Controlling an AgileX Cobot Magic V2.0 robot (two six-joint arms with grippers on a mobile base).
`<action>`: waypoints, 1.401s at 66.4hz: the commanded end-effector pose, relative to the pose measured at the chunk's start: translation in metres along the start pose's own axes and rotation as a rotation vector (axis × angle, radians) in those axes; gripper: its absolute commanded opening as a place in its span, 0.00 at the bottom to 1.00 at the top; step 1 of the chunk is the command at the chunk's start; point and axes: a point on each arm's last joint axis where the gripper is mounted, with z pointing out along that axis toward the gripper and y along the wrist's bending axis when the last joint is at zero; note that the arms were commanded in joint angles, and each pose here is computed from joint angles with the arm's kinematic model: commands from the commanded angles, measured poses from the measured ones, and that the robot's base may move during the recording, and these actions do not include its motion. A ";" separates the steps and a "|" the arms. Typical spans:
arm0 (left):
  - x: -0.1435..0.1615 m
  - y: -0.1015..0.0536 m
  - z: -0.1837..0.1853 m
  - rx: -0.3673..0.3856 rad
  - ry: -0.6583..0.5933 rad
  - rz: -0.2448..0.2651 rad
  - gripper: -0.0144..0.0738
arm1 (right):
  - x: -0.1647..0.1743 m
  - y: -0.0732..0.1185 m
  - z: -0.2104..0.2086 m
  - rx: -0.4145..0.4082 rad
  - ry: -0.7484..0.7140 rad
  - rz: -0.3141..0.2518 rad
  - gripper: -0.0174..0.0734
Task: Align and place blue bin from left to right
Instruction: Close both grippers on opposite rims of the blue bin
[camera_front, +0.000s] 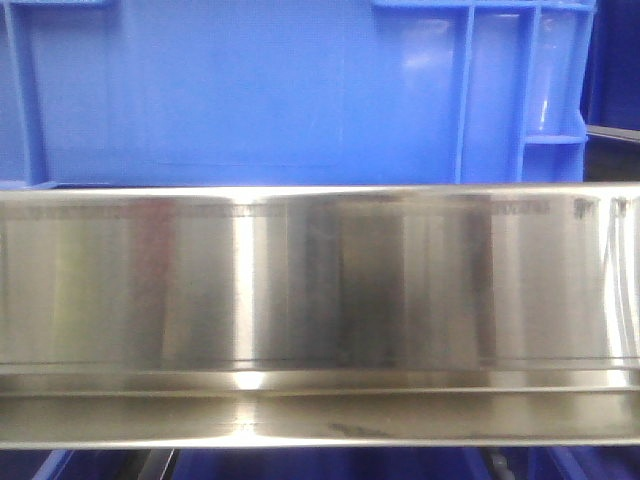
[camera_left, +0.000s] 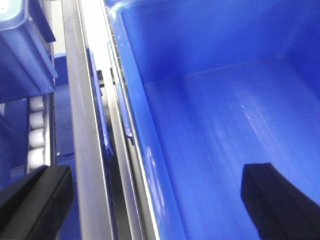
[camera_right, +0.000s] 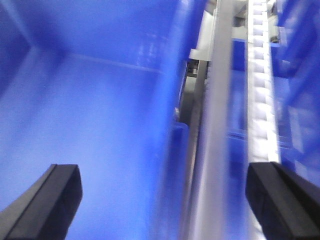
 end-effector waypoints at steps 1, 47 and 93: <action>-0.004 -0.003 0.010 0.002 0.002 -0.008 0.82 | -0.007 0.003 0.011 0.021 -0.006 0.020 0.82; 0.005 -0.008 0.086 -0.001 0.158 0.000 0.82 | -0.002 -0.006 0.110 0.032 0.190 0.072 0.82; 0.008 -0.009 0.099 0.001 0.185 -0.025 0.82 | 0.003 -0.006 0.131 0.037 0.235 0.035 0.75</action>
